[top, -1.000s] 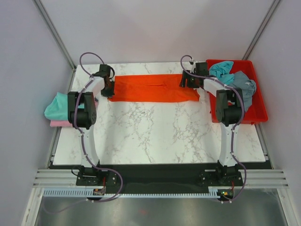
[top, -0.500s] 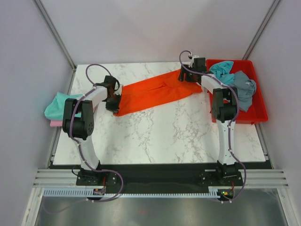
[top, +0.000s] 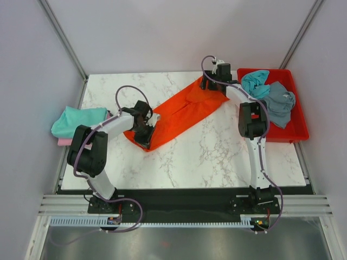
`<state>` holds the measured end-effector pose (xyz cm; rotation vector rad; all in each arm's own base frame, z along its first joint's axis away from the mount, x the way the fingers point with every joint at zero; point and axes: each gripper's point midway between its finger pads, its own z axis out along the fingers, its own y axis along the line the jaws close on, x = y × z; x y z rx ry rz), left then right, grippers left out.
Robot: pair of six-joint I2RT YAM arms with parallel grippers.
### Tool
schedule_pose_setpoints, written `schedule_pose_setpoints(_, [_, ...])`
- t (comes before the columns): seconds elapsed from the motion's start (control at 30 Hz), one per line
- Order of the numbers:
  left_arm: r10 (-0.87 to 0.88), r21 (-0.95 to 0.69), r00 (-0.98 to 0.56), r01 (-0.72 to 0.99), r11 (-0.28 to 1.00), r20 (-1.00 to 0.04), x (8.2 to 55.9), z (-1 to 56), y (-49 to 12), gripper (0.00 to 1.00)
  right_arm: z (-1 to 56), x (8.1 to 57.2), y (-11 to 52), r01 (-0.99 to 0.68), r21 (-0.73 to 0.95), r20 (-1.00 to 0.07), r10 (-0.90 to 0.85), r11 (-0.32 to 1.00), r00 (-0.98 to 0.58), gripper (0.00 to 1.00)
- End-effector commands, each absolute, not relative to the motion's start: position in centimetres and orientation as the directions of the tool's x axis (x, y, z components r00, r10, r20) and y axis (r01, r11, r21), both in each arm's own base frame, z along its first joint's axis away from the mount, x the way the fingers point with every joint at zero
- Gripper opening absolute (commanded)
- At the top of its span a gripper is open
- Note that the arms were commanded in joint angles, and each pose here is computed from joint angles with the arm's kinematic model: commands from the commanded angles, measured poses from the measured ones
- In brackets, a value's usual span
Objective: Fold and stack the t-shirts
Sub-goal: Fold the tshirt
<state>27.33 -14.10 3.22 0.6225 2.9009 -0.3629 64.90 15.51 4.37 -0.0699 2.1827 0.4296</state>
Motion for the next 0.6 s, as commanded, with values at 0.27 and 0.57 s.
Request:
schedule_pose_setpoints(0.27, [0.451,-0.248,-0.861,0.502,0.829,-0.237,25.5,5.3,-15.7,0.02,16.3,61.9,11.3,-0.066,0.396,-0.793,0.304,0.916,-0.528,0.77])
schedule_pose_setpoints(0.57, [0.436,-0.270,-0.861,0.499,0.823,-0.263,26.1,6.1,-16.5,0.02,12.8,54.0,7.9,0.115,0.574,-0.563,0.492,0.811,-0.664,0.74])
